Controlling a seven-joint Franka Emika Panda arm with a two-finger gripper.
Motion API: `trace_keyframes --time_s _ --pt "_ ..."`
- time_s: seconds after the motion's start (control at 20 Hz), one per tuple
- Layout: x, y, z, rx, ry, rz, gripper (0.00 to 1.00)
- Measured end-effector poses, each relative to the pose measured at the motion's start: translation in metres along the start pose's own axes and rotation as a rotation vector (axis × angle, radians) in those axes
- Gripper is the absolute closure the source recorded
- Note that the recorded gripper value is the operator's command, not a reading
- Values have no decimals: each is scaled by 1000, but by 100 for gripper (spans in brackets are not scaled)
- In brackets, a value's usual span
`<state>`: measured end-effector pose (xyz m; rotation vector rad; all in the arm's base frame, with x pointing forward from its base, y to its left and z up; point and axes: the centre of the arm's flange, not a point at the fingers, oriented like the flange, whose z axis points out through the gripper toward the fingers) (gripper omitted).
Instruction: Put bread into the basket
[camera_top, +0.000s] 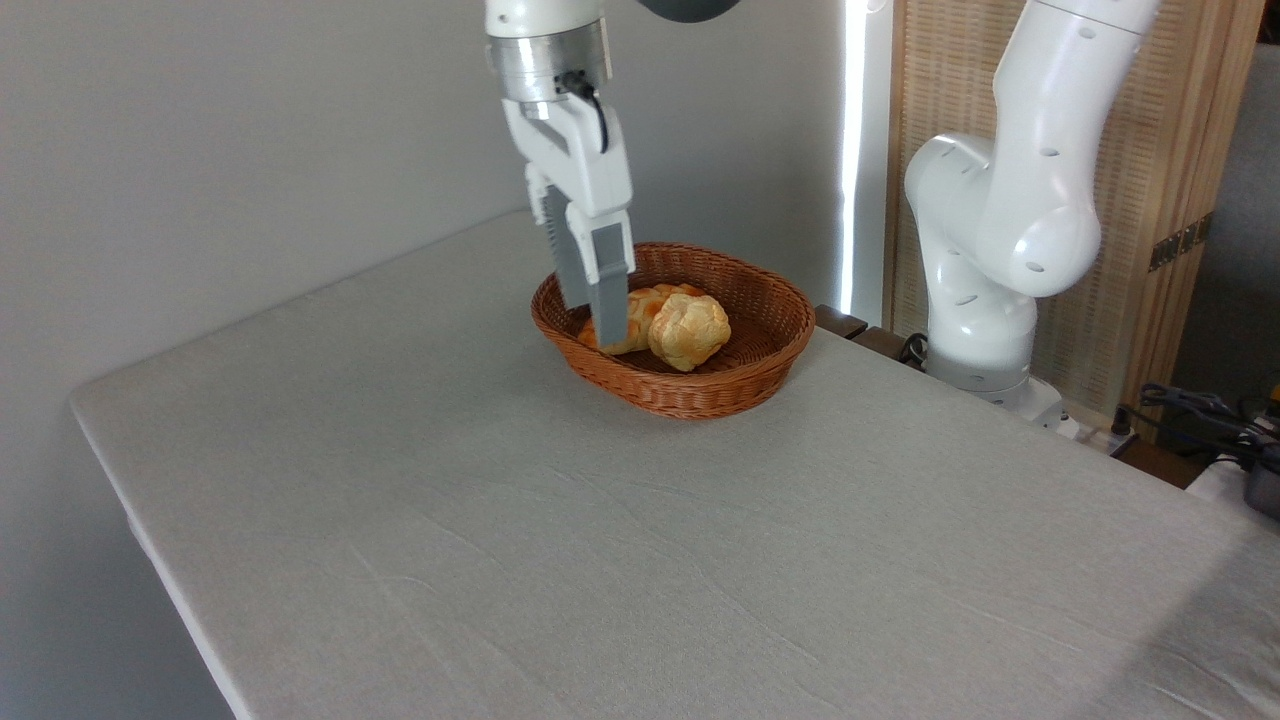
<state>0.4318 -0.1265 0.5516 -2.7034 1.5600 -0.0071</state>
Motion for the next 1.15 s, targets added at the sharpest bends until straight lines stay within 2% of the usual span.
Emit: trace_keyframes --time_s 0.15,0.3,0.55,0.7,0.8,1.15 --pt "7 -48 -11 19 18 -84 0" --pt "14 -82 -20 21 45 -147 0" --pt "33 -87 -19 28 42 -145 0" --pt "22 -97 -45 57 68 -173 0" --pt "16 -98 -54 56 64 -183 0" --pt "12 -100 -55 51 58 -192 0"
